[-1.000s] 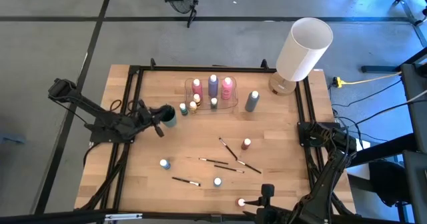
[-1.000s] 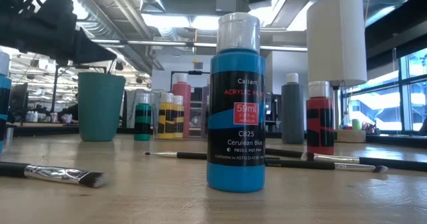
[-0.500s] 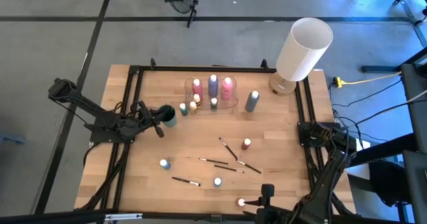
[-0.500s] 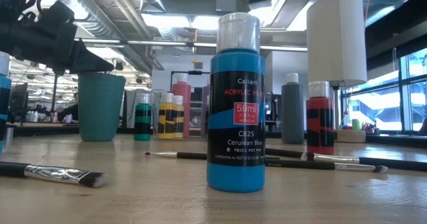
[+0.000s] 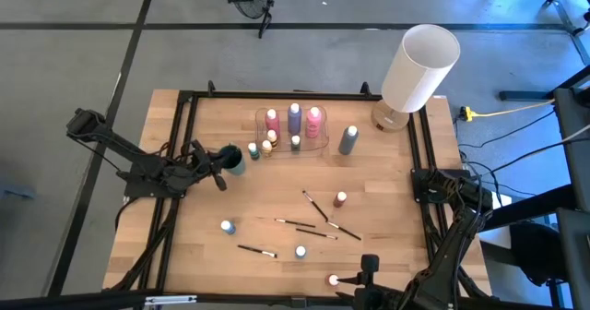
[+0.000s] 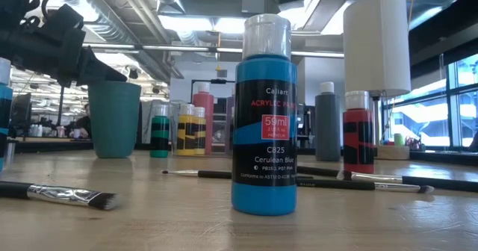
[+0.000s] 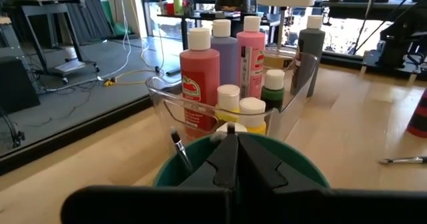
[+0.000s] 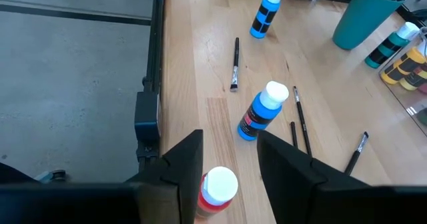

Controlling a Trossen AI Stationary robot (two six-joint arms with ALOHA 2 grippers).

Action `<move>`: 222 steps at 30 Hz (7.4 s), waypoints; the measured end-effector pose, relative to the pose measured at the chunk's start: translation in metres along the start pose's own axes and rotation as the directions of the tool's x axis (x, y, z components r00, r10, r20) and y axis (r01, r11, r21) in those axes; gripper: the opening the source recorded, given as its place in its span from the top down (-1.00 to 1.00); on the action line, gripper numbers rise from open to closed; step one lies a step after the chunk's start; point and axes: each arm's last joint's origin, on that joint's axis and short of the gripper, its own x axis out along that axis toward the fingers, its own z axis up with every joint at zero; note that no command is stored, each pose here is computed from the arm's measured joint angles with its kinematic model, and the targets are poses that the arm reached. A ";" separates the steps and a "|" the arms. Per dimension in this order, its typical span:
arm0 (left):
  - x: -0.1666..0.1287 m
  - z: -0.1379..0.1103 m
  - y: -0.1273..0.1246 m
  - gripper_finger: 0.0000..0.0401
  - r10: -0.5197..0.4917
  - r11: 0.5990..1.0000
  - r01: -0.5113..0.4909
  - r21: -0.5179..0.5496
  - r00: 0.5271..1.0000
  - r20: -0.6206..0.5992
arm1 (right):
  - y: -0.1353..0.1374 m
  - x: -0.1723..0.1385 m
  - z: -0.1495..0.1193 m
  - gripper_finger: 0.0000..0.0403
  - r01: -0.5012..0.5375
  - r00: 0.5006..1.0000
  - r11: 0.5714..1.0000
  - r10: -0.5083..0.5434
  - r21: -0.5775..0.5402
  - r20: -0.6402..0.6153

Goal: Pick & Place Paint Supplies
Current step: Put the black paint brush into the green cup, then put the light blue paint bottle into the transparent bin

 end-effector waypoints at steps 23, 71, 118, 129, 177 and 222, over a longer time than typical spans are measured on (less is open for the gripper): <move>-0.001 0.014 -0.004 0.45 -0.048 0.999 0.047 0.005 0.996 0.075 | 0.000 0.000 0.000 0.28 0.001 1.000 1.000 -0.001 -0.002 -0.001; 0.150 0.244 -0.022 -0.01 0.038 0.948 0.274 0.160 0.400 -0.916 | 0.003 0.000 0.001 0.29 -0.038 0.999 0.988 0.040 0.148 -0.012; 0.204 0.187 -0.031 -0.01 0.000 0.944 0.322 0.075 0.227 -0.974 | 0.005 0.000 0.002 0.29 -0.062 0.998 0.989 0.066 0.135 -0.023; 0.204 0.156 -0.020 -0.01 0.054 0.942 0.320 0.098 0.146 -0.988 | 0.005 -0.001 0.002 0.28 -0.067 0.997 0.988 0.070 0.138 -0.022; 0.211 0.134 -0.009 -0.01 0.059 0.969 0.229 0.095 0.160 -0.985 | 0.005 0.000 0.001 0.28 -0.070 0.996 0.988 0.076 0.134 -0.037; 0.211 0.134 -0.012 -0.12 0.049 0.971 0.222 0.085 0.161 -0.986 | 0.005 0.000 0.001 0.29 -0.071 0.996 0.989 0.076 0.131 -0.037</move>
